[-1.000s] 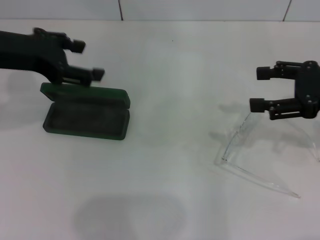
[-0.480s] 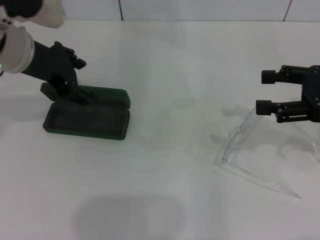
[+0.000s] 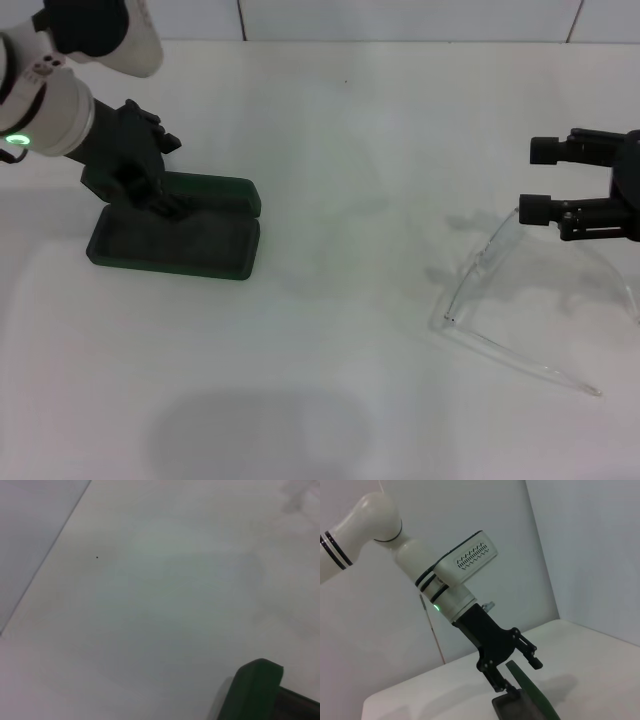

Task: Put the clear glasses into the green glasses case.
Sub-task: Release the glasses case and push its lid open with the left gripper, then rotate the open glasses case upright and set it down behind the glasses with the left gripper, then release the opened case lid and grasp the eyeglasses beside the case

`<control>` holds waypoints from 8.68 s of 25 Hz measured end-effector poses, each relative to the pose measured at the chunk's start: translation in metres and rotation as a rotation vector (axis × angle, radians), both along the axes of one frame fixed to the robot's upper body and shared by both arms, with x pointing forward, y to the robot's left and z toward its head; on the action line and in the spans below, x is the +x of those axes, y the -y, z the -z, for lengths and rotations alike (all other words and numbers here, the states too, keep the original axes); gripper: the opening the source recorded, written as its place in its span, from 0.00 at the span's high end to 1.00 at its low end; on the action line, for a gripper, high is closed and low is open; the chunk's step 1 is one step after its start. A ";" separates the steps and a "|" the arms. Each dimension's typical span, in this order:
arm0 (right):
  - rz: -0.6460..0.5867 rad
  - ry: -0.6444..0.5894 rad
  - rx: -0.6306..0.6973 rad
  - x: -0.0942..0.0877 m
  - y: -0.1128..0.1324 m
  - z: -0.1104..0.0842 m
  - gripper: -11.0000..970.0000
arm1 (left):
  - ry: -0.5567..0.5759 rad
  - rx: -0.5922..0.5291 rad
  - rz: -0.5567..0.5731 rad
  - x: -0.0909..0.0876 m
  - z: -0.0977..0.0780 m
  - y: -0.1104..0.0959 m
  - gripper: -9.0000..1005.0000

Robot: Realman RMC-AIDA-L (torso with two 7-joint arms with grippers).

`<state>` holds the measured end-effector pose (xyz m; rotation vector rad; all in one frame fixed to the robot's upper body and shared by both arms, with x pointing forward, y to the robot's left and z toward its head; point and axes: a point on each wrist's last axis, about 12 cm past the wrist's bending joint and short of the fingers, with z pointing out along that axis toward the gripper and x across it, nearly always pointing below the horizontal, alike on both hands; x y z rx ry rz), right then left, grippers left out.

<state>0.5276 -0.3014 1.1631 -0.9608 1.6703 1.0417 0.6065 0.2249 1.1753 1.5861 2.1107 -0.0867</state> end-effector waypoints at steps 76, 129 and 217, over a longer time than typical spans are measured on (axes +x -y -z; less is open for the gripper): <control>0.408 0.076 0.285 -0.136 0.129 0.027 0.10 | 0.235 0.080 0.297 -0.030 0.013 0.164 0.76; 0.100 0.092 -0.069 -0.057 0.093 -0.007 0.10 | 0.360 -0.613 0.090 -0.050 -0.088 0.043 0.56; -1.037 0.582 -1.322 0.073 -0.188 -0.012 0.63 | 0.211 -1.380 -0.134 -0.082 0.036 -0.080 0.57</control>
